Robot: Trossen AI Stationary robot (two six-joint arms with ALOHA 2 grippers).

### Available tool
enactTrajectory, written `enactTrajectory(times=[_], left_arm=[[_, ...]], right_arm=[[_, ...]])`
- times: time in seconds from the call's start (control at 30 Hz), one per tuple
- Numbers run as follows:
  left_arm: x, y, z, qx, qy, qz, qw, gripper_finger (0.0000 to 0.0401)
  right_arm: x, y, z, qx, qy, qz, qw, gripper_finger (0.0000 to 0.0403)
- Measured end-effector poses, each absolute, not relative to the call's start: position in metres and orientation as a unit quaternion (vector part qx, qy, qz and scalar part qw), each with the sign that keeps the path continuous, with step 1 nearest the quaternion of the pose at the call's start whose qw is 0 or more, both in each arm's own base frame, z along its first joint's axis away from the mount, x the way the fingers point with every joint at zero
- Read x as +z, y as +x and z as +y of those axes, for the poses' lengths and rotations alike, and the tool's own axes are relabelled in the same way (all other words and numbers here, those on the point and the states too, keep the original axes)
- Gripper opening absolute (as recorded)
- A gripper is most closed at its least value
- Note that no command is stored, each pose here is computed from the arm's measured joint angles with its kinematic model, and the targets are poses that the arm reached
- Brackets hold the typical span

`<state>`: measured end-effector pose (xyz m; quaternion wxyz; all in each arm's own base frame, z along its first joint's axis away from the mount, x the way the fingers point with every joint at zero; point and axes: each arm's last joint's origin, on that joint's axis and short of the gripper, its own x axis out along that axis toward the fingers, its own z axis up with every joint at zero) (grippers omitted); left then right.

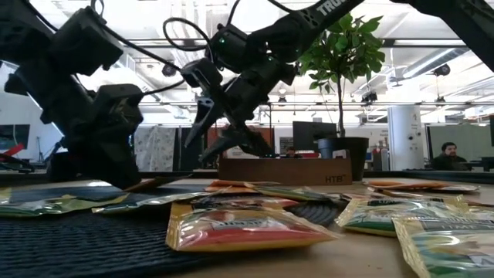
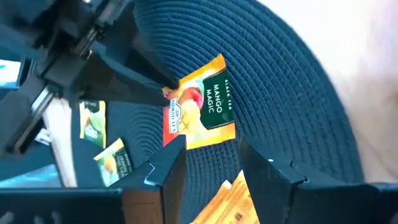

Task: Pick & Place Tea
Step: Put the orange tea bag into the middle section of the brown wooden organizer

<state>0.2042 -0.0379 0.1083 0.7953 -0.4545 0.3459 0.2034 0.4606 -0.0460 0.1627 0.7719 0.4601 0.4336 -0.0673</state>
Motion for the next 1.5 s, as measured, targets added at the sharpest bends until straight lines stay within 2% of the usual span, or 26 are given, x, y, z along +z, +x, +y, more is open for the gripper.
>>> enactTrajectory(times=[0.4, 1.0, 1.17, 1.4, 1.5], left_arm=[[0.097, 0.223, -0.041, 0.215, -0.454, 0.348, 0.791, 0.009], [0.099, 0.227, -0.04, 0.216, -0.459, 0.311, 0.804, 0.009], [0.1, 0.227, -0.039, 0.224, -0.456, 0.303, 0.806, 0.009], [0.106, 0.23, -0.039, 0.219, -0.447, 0.273, 0.823, 0.009], [0.114, 0.228, -0.039, 0.208, -0.443, 0.268, 0.83, 0.009]], right_arm=[[0.142, 0.448, -0.033, -0.106, 0.483, 0.475, 0.728, 0.0148], [0.132, 0.447, -0.032, -0.11, 0.509, 0.439, 0.732, 0.0143], [0.132, 0.447, -0.031, -0.108, 0.507, 0.44, 0.734, 0.011], [0.132, 0.447, -0.032, -0.111, 0.484, 0.438, 0.749, 0.0023], [0.135, 0.448, -0.033, -0.111, 0.467, 0.432, 0.763, 0.0011]])
